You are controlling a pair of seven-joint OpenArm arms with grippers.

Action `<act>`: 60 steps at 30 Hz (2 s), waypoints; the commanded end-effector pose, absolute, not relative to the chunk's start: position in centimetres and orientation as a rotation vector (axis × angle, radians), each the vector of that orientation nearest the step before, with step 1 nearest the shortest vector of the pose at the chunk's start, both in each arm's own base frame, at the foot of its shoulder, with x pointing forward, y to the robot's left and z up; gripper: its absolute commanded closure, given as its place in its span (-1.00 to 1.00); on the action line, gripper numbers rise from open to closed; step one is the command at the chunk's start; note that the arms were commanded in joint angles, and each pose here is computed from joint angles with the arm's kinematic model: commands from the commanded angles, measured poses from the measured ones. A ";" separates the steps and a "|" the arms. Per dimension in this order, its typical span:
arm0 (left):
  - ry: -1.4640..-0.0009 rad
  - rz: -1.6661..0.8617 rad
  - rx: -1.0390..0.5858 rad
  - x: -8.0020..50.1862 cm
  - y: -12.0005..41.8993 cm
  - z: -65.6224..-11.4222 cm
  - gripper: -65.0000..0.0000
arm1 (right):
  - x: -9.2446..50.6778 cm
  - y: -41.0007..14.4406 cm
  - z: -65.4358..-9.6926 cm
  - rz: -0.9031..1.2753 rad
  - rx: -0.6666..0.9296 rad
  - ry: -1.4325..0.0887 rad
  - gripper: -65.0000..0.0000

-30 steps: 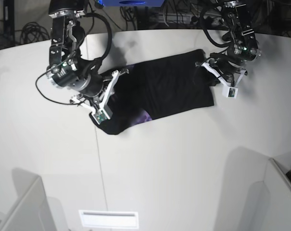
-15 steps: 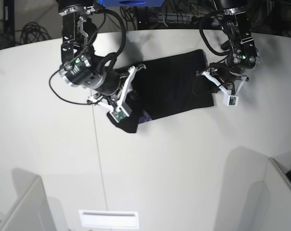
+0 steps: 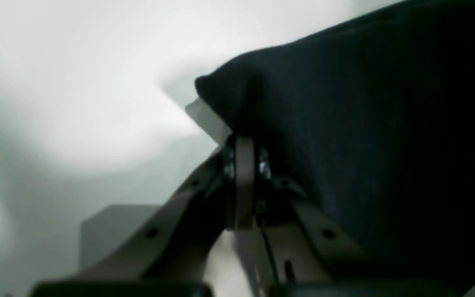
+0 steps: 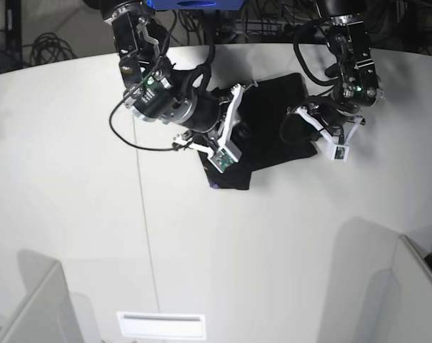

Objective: Fold the T-shirt properly
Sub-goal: 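Fold the strip end held by the right gripper over toward the left gripper, then press and flatten the folded bundle with the right gripper, left gripper withdrawn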

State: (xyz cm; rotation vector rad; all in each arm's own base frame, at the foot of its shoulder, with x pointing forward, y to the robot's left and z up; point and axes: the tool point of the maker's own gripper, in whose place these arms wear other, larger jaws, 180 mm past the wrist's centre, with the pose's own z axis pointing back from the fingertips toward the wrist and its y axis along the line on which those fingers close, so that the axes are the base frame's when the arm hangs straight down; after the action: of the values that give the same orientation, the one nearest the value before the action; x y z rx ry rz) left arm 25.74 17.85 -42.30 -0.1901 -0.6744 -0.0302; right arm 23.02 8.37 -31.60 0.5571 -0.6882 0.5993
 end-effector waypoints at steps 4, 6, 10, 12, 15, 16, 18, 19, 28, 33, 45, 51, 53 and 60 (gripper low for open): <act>-0.715 -0.032 -0.189 26.5 18.1 -41.3 1.00 | 23.0 10.2 -30.1 0.623 0.609 -0.735 1.00; -0.711 -0.031 -0.189 26.3 18.1 -41.4 1.00 | 23.0 10.2 -30.7 0.593 0.608 -0.711 1.00; -0.701 -0.031 -0.187 25.7 18.2 -41.6 1.00 | 22.8 10.8 -30.8 0.602 0.620 -0.700 1.00; -0.696 -0.029 -0.188 25.6 18.2 -41.8 1.00 | 22.4 11.7 -30.4 0.623 0.640 -0.712 1.00; -0.703 -0.032 -0.186 25.7 18.2 -41.6 1.00 | 22.0 12.7 -30.5 0.641 0.657 -0.716 1.00; -0.703 -0.032 -0.186 25.7 18.2 -41.6 1.00 | 22.1 12.9 -30.9 0.647 0.657 -0.709 1.00; -0.695 -0.031 -0.186 25.4 18.2 -41.8 1.00 | 22.5 13.0 -31.8 0.634 0.650 -0.685 1.00; -0.689 -0.032 -0.185 25.1 18.2 -41.9 1.00 | 22.7 12.9 -32.3 0.612 0.644 -0.669 1.00; -0.672 -0.030 -0.162 24.2 19.5 -42.2 1.00 | 22.3 15.0 -33.7 0.638 0.659 -0.640 1.00; -0.701 0.011 -0.099 22.9 22.7 -40.8 1.00 | 22.4 15.0 -35.1 0.631 0.650 -0.614 1.00; -0.682 0.018 0.058 16.9 29.9 -38.5 1.00 | 22.4 15.3 -36.6 0.631 0.638 -0.569 1.00; -0.663 0.027 0.097 14.7 32.0 -38.1 1.00 | 22.4 15.3 -36.4 0.629 0.640 -0.574 0.05; -0.661 0.035 0.105 14.4 32.3 -38.0 1.00 | 22.6 15.3 -36.3 0.626 0.638 -0.578 0.05; -0.649 0.031 0.107 13.9 32.3 -38.1 1.00 | 22.4 16.7 -34.9 0.671 0.645 -0.605 0.08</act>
State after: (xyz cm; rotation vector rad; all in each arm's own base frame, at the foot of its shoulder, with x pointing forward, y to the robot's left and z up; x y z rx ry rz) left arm 13.50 31.99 -39.04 0.0928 -0.6217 0.0550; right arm 21.62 15.93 -36.56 0.6137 -0.5554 0.6737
